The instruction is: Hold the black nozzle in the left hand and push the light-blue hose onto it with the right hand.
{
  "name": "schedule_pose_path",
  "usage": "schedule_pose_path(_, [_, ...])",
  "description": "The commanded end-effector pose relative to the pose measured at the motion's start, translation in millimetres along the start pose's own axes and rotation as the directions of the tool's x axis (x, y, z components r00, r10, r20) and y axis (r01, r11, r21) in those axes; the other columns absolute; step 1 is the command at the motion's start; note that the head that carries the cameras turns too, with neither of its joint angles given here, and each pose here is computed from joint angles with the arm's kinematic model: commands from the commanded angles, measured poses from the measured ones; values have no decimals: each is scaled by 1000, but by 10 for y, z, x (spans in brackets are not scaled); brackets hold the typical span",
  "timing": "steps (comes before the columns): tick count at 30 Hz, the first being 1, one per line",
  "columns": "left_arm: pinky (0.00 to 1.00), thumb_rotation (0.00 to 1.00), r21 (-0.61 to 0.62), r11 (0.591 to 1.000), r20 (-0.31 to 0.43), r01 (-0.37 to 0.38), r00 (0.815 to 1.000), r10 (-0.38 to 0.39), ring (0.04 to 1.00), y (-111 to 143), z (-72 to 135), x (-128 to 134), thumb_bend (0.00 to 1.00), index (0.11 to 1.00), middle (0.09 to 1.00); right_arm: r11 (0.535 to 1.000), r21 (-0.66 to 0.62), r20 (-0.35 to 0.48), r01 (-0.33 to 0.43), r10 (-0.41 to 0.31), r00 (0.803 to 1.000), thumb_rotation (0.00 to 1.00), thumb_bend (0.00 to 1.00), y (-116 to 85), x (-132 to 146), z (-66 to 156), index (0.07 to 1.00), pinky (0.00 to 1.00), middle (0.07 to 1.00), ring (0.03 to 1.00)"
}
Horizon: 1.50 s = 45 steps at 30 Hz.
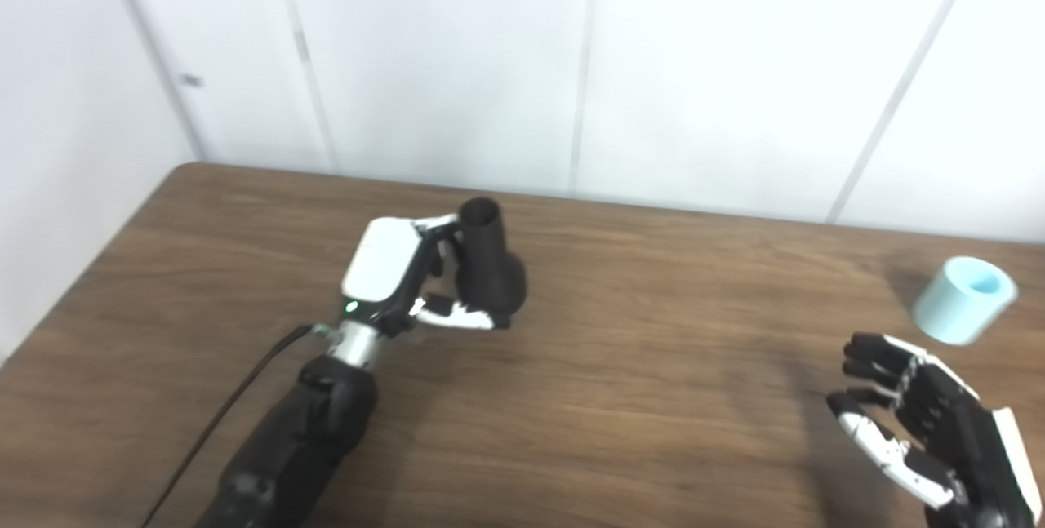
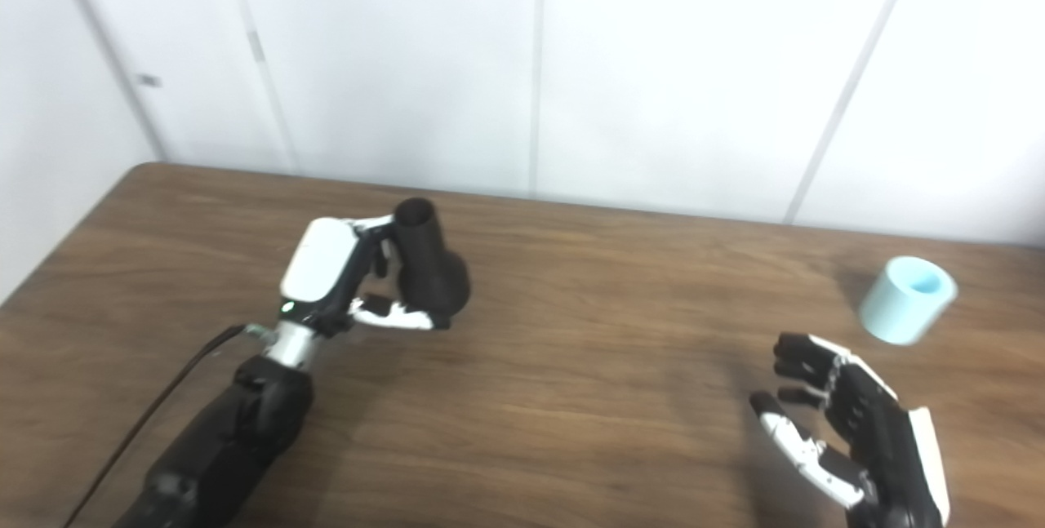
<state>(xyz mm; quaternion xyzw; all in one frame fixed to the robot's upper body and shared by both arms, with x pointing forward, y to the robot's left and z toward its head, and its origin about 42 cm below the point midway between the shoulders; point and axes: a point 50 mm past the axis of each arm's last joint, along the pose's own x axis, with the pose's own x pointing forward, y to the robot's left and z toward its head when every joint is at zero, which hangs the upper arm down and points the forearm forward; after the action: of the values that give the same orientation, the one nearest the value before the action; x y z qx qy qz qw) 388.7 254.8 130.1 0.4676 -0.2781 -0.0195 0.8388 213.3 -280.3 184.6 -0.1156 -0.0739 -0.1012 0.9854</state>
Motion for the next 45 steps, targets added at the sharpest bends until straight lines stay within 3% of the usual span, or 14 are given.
schedule_pose_path(1, [206,0,-77,992,-44,97,994,-101,289,-394,71,-553,517,512,409,998,-12,70,60,-59,996,0,279,-97,37,62,662,572,680,666])
schedule_pose_path(5, [344,0,-92,991,-1,94,996,-94,408,-460,160,-584,523,488,475,992,-15,79,121,-120,990,0,325,-170,41,37,632,542,651,634])
schedule_pose_path(10, [278,0,-134,986,31,101,995,-98,342,-538,264,-591,519,516,441,981,-1,90,194,-193,977,19,356,-197,24,88,629,545,641,631])
schedule_pose_path(15, [291,0,-164,978,59,129,991,-121,357,-654,389,-618,520,516,444,936,-44,145,349,-340,929,0,416,-242,55,92,608,470,630,598])
schedule_pose_path(17, [273,0,-168,976,75,139,989,-128,339,-721,450,-638,519,517,436,912,-58,164,407,-393,905,0,498,-279,65,90,618,442,613,571])
schedule_pose_path(20, [204,0,-176,973,95,150,986,-135,270,-807,523,-663,517,515,411,886,-61,163,460,-446,880,107,624,-326,84,85,657,428,628,570])
schedule_pose_path(23, [177,0,-190,970,105,153,985,-135,246,-898,594,-701,516,513,403,866,-88,159,492,-475,865,184,690,-378,118,88,709,489,654,603])
schedule_pose_path(29, [212,0,-208,961,121,184,980,-161,281,-1072,716,-807,517,518,418,848,-156,143,507,-488,861,283,777,-513,234,84,798,578,737,680])
schedule_pose_path(35, [274,0,-218,948,133,232,969,-206,332,-1185,808,-907,518,518,437,853,-188,116,487,-473,873,326,805,-640,391,86,889,701,803,779])
schedule_pose_path(41, [321,0,-215,940,145,265,960,-237,372,-1274,870,-1021,520,514,449,874,-171,69,455,-450,891,344,794,-708,554,69,921,779,862,848])
schedule_pose_path(45, [387,0,-210,938,156,277,956,-247,427,-1315,895,-1058,522,502,466,865,-198,39,461,-463,885,353,816,-744,692,74,923,773,872,854])
